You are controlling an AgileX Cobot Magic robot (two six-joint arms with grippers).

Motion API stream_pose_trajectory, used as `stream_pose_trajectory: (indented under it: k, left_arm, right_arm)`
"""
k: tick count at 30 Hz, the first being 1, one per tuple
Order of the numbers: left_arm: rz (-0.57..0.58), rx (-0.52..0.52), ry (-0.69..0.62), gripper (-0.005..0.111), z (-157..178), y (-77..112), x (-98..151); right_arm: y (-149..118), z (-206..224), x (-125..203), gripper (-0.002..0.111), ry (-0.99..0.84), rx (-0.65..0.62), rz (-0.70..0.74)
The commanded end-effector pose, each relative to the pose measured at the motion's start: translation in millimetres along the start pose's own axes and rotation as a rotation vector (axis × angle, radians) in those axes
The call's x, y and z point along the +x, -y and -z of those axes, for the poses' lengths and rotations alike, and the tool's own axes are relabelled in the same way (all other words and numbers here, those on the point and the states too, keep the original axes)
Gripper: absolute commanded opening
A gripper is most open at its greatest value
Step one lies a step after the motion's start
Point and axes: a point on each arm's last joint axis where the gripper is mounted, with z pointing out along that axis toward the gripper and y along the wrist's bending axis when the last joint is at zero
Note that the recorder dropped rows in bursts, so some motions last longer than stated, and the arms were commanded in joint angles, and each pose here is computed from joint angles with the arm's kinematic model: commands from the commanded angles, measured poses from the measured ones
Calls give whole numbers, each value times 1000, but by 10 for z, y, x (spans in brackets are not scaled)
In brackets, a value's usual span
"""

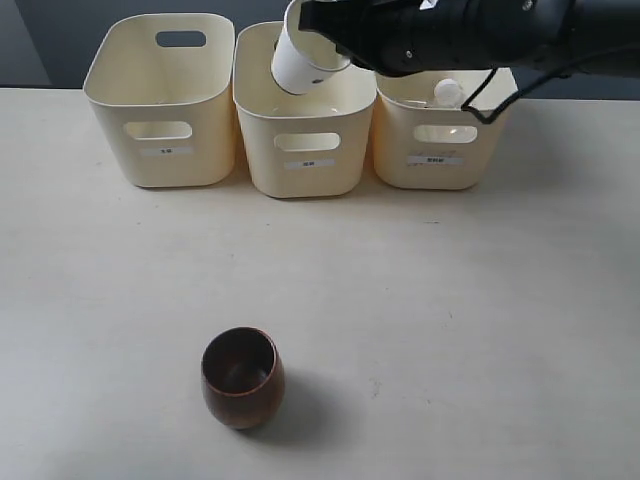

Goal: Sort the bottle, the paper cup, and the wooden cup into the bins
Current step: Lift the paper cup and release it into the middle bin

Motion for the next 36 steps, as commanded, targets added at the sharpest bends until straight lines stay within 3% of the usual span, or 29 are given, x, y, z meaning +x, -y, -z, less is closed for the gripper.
stream_pose_trajectory:
  k: [1, 12, 15, 17, 21, 23, 36]
  left_arm:
    - [4, 3, 5, 0, 3, 3, 1]
    - [4, 3, 5, 0, 3, 3, 1]
    - [4, 3, 5, 0, 3, 3, 1]
    - [4, 3, 5, 0, 3, 3, 1]
    - [4, 3, 5, 0, 3, 3, 1]
    - [4, 3, 5, 0, 3, 3, 1]
    - [4, 3, 5, 0, 3, 3, 1]
  right_arm:
    - [-11, -187, -40, 0, 16, -1, 4]
    - [2, -635, -114, 0, 77, 4, 38]
    - [0, -705, -108, 5, 64, 3, 59]
    - [9, -745, -78, 15, 45, 5, 68]
    - [25, -777, -36, 48, 25, 9, 80]
    - [25, -777, -27, 57, 15, 9, 80]
    - [-14, -656, 51, 45, -161, -1, 104]
